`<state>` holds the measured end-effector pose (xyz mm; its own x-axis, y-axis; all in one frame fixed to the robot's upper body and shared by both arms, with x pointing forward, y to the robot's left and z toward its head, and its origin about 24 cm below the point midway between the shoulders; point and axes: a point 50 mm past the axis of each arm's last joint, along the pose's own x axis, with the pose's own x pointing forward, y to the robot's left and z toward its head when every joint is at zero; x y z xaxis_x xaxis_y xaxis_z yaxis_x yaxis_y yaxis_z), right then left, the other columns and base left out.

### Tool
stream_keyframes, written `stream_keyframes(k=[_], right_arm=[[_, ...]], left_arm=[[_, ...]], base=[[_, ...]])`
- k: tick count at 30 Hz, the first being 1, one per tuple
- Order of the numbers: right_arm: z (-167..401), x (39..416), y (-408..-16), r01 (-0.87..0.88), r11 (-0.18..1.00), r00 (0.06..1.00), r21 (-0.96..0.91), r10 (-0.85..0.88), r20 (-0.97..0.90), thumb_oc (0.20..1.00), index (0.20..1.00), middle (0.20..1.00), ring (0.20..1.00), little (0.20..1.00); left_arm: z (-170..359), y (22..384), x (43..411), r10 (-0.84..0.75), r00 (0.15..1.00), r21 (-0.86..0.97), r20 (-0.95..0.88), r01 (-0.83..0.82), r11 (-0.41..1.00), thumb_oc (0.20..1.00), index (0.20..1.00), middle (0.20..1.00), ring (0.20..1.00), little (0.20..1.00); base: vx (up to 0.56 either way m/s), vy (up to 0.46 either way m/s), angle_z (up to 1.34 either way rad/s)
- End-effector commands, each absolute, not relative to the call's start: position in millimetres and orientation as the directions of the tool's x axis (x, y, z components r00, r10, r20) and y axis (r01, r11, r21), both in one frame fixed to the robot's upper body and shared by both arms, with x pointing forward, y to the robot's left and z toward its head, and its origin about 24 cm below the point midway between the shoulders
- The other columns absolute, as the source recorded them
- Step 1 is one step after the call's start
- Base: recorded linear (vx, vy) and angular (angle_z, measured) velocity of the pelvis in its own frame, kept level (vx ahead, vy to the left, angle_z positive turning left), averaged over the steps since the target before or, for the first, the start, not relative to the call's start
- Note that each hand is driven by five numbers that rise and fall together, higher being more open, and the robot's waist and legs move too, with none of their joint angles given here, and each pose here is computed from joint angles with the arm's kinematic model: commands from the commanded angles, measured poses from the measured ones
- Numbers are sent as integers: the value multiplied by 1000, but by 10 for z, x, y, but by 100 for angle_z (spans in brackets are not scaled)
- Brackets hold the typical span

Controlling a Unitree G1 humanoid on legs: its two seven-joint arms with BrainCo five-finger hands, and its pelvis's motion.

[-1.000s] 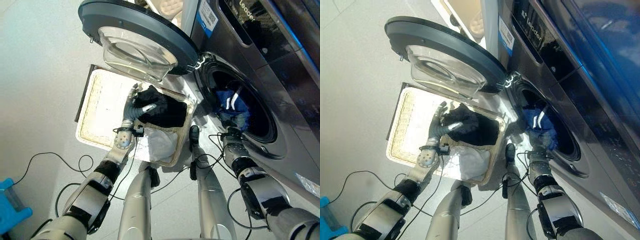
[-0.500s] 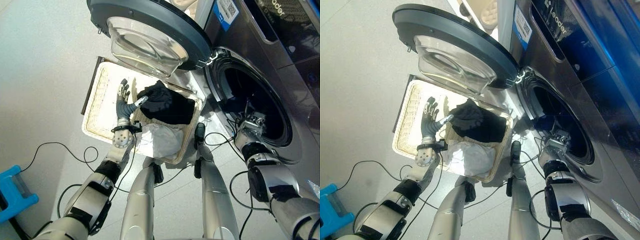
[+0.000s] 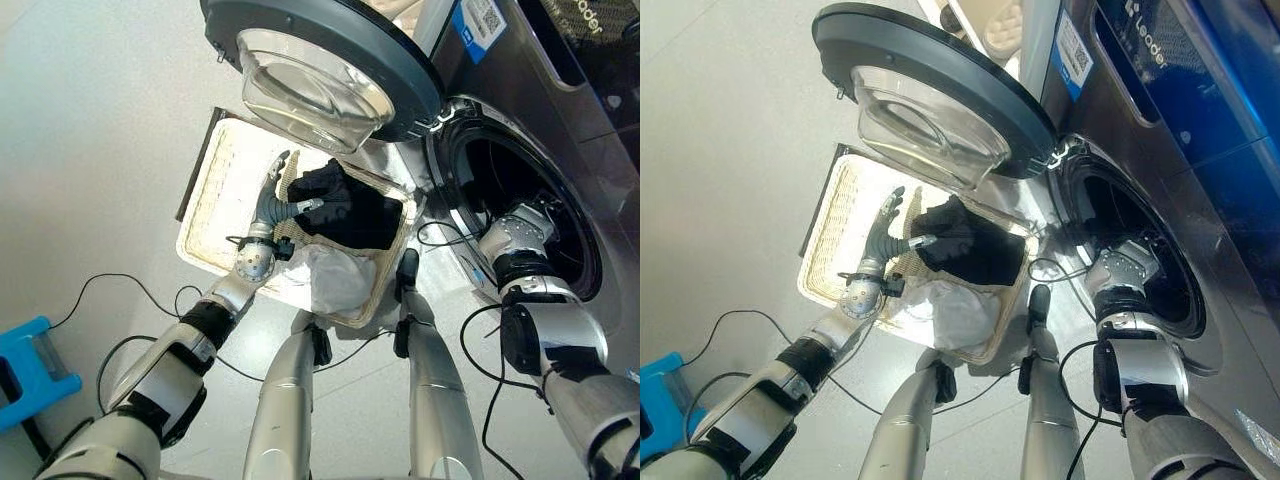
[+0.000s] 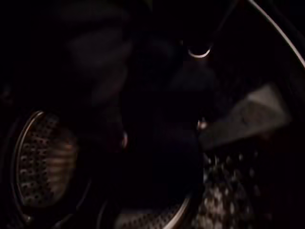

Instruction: Put the clothes into the washing machine.

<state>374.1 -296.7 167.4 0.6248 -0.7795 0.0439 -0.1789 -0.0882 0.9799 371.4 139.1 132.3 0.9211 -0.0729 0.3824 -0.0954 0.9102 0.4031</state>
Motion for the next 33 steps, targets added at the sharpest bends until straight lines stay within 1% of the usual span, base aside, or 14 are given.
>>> stream_keyframes(k=[1, 7, 8, 13, 15, 16, 20, 21, 23, 24, 27, 31, 32, 33], right_arm=[[1820, 3687, -3158, -200, 14, 615, 980, -776, 137, 1000, 1000, 1000, 1000, 1000], [1702, 3715, -3158, -142, 63, 672, 988, -726, 143, 1000, 1000, 1000, 1000, 1000], [1637, 3724, -3145, -109, 85, 697, 990, -704, 137, 1000, 1000, 1000, 1000, 1000], [1657, 3781, -3085, -108, 99, 737, 989, -660, 147, 1000, 1000, 1000, 1000, 1000], [1633, 3797, -3058, -116, 98, 758, 988, -635, 152, 1000, 1000, 1000, 1000, 1000], [1660, 3827, -3010, -129, 102, 772, 986, -614, 165, 1000, 1000, 1000, 1000, 1000], [1682, 3858, -2950, -144, 101, 788, 984, -590, 176, 1000, 1000, 1000, 1000, 1000], [1706, 3890, -2882, -169, 100, 807, 980, -557, 196, 1000, 1000, 1000, 1000, 1000], [1719, 3904, -2852, -182, 99, 813, 978, -544, 207, 1000, 1000, 1000, 1000, 1000], [1743, 3953, -2702, -233, 74, 839, 970, -490, 239, 1000, 1000, 1000, 1000, 1000], [1755, 3981, -2438, -372, 41, 841, 927, -407, 356, 1000, 1000, 1000, 1000, 1000], [1779, 3961, -1886, -605, -46, 784, 795, -210, 584, 1000, 1000, 1000, 1000, 1000], [1779, 3961, -1886, -605, -46, 784, 795, -210, 584, 1000, 1000, 1000, 1000, 1000], [1775, 3910, -1675, -685, -105, 728, 721, -152, 669, 1000, 1000, 1000, 1000, 1000]], left_arm=[[1354, 1361, 3722, -94, 907, 452, 411, -112, 885, 1000, 1000, 1000, 1000, 1000], [1267, 1366, 3763, -122, 927, 610, 355, -131, 782, 1000, 1000, 1000, 1000, 1000], [1229, 1412, 3794, -129, 937, 716, 325, -154, 681, 1000, 1000, 1000, 1000, 1000], [1287, 1473, 3860, -173, 937, 858, 302, -188, 478, 1000, 1000, 1000, 1000, 1000], [1294, 1477, 3878, -182, 937, 890, 298, -204, 408, 1000, 1000, 1000, 1000, 1000], [1362, 1454, 3903, -211, 922, 913, 325, -248, 324, 1000, 1000, 1000, 1000, 1000], [1445, 1425, 3933, -254, 904, 933, 343, -298, 202, 1000, 1000, 1000, 1000, 1000], [1484, 1384, 3954, -289, 895, 940, 340, -319, 117, 1000, 1000, 1000, 1000, 1000], [1499, 1370, 3960, -301, 891, 940, 341, -326, 100, 1000, 1000, 1000, 1000, 1000], [1515, 1308, 3973, -350, 880, 942, 320, -335, 18, 1000, 1000, 1000, 1000, 1000], [1527, 1212, 3984, -404, 867, 930, 293, -356, -89, 1000, 1000, 1000, 1000, 1000], [1553, 1067, 3989, -489, 831, 886, 266, -410, -216, 1000, 1000, 1000, 1000, 1000], [1553, 1067, 3989, -489, 831, 886, 266, -410, -216, 1000, 1000, 1000, 1000, 1000], [1561, 1032, 3991, -514, 824, 869, 240, -418, -266, 1000, 1000, 1000, 1000, 1000]], base=[[0, 0, 0], [0, 0, 0], [0, 0, 0], [-2, 14, 0], [9, 38, 0], [0, 0, 0], [-8, 4, 0], [0, 0, 0], [0, 0, 0], [0, 0, 0], [-6, -1, -2], [1, -7, -9], [-9, -12, -5], [-4, -10, -4]])
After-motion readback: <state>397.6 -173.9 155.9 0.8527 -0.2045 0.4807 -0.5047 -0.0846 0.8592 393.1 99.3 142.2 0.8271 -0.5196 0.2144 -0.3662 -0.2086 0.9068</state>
